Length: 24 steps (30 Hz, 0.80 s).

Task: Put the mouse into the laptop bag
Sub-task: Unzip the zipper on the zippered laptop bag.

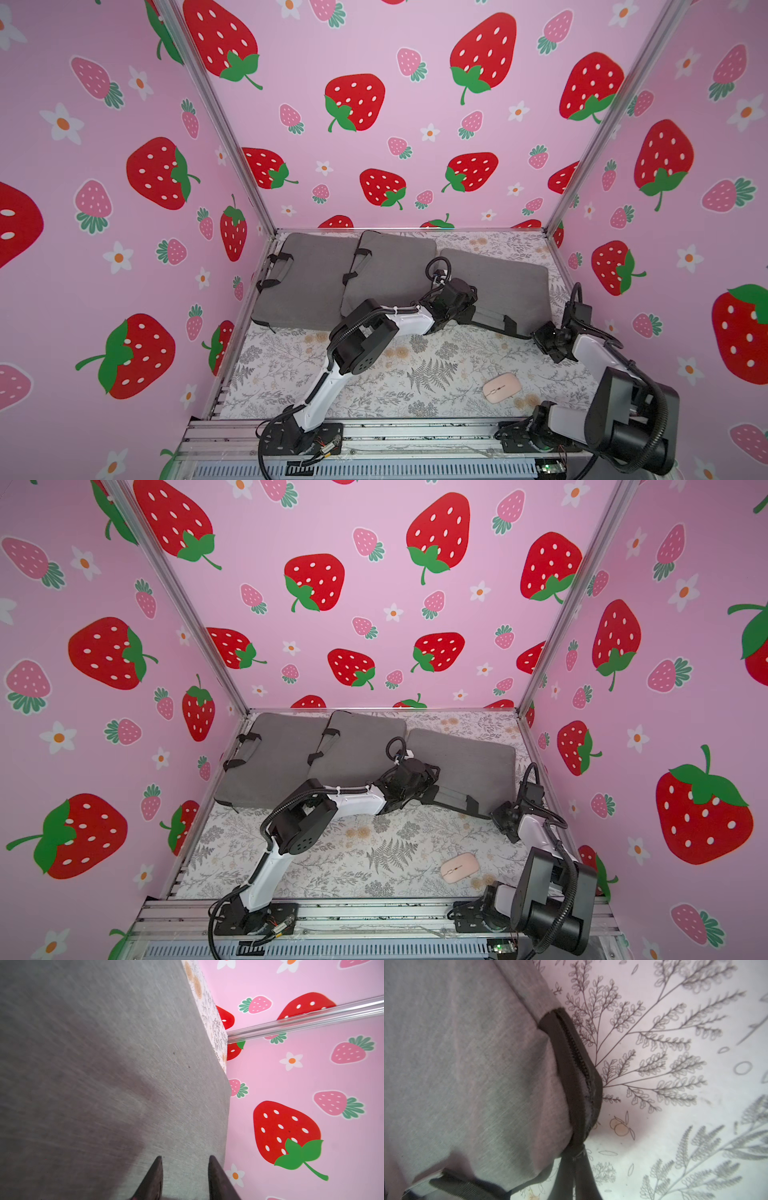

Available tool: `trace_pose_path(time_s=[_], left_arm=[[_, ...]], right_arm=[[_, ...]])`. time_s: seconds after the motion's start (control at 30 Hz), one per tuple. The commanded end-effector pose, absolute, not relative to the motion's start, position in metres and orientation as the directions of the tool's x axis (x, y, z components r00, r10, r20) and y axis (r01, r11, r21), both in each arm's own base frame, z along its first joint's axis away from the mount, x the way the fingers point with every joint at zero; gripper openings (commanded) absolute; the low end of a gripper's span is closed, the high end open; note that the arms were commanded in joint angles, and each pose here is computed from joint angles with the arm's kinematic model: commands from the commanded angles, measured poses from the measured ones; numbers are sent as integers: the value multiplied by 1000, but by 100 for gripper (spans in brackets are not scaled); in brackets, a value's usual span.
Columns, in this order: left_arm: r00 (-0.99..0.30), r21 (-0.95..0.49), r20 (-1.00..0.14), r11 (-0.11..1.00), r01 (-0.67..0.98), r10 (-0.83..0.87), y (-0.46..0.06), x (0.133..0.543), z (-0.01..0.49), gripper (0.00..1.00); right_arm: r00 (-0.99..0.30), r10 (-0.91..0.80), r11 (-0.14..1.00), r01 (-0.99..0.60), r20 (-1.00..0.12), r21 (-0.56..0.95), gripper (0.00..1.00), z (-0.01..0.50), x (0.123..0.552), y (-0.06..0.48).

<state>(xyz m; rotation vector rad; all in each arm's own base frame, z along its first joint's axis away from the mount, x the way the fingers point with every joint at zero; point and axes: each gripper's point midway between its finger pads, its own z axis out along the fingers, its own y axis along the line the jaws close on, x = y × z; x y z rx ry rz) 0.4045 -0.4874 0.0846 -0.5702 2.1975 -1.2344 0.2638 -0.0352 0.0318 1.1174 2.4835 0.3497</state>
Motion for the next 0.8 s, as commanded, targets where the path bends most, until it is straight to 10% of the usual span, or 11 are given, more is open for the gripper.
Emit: trace_pose_path(time_s=[0.0,0.57,0.77], left_arm=[[-745,-856,-267,505,-107,-611,-481,405,83,37],[-664,-519,-664,851,77,-344,-378,371,160,41],[-727,-506,-624,857,96,-287,-366,356,132,40]], right_arm=[[-651,732,675,650,-202,349,0,31,244,-20],[-514,810,583,761,-282,286,0,64,246,-80],[-503,816,573,769,-283,285,0,72,257,-95]])
